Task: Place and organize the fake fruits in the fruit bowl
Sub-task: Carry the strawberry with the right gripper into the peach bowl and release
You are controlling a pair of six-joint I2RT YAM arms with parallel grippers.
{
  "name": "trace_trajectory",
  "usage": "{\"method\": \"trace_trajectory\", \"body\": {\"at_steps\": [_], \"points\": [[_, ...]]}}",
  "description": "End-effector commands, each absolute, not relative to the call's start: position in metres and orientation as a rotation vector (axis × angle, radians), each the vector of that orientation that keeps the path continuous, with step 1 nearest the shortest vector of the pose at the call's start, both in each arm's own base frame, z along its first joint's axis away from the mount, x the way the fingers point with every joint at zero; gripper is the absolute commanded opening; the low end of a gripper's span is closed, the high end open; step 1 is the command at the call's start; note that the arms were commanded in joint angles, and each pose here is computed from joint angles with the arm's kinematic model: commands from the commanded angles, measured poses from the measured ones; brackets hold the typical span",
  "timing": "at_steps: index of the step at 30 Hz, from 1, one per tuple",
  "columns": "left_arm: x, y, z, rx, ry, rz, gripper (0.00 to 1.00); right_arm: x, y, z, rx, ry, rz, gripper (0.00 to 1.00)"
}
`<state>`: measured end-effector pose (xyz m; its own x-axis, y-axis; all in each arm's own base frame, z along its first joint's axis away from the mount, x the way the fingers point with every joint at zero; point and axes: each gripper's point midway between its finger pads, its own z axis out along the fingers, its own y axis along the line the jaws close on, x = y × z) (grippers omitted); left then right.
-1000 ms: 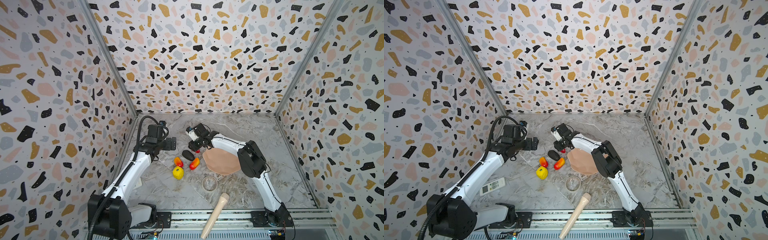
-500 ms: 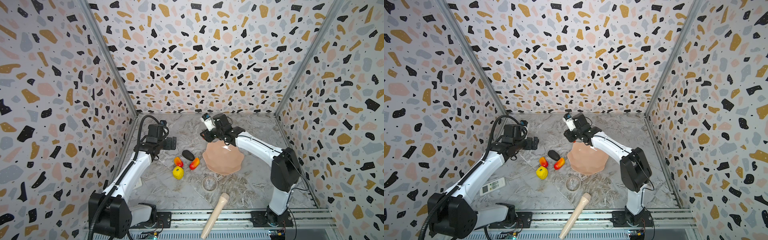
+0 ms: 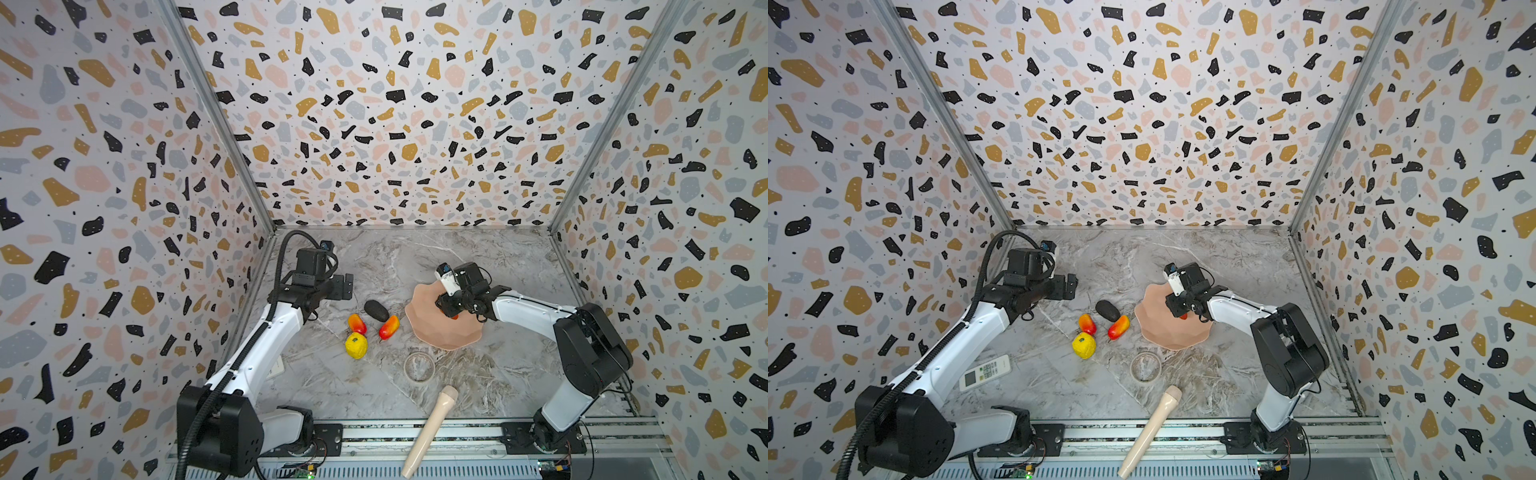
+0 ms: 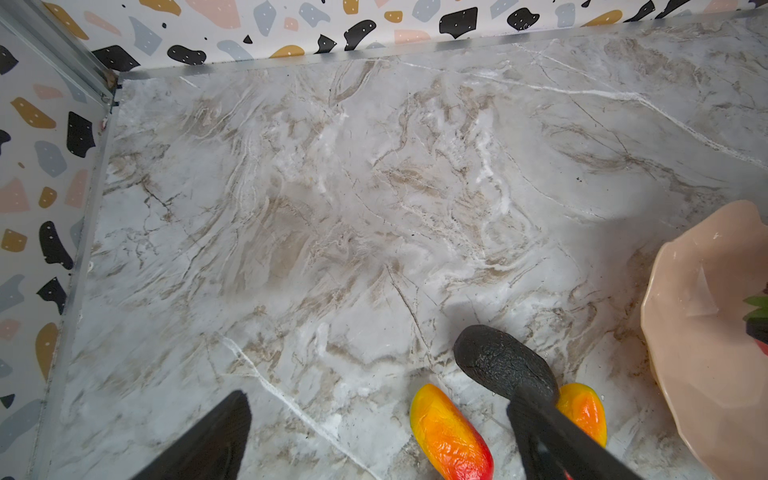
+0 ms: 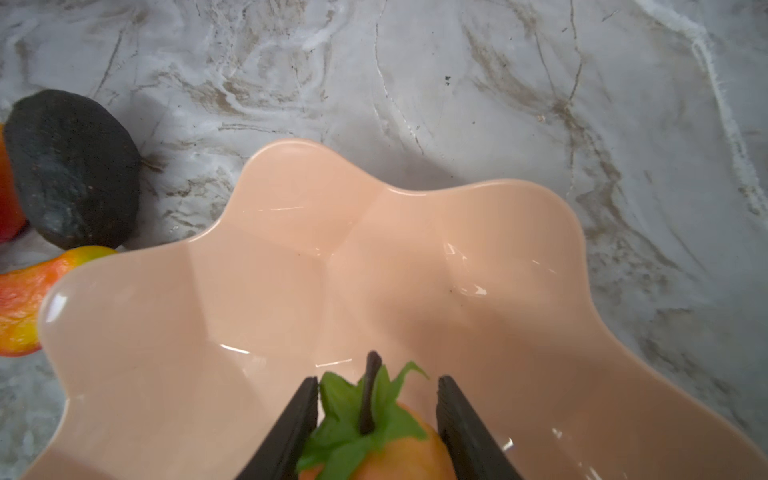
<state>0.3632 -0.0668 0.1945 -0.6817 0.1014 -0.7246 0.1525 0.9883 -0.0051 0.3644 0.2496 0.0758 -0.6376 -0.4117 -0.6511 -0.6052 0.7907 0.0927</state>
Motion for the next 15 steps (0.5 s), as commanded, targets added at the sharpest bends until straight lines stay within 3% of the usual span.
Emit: {"method": "trace_trajectory", "body": {"at_steps": [1,6,15], "points": [[0.364,-0.074,0.214,0.191,2.280,-0.109,1.00,0.371,0.259,0.084,-0.756,2.272,0.447,0.42],[0.359,-0.075,0.219,0.187,2.265,-0.114,0.99,0.368,0.257,0.077,-0.763,2.270,0.445,0.47],[0.359,-0.076,0.220,0.187,2.265,-0.114,0.99,0.366,0.255,0.076,-0.781,2.266,0.429,0.64]]}}
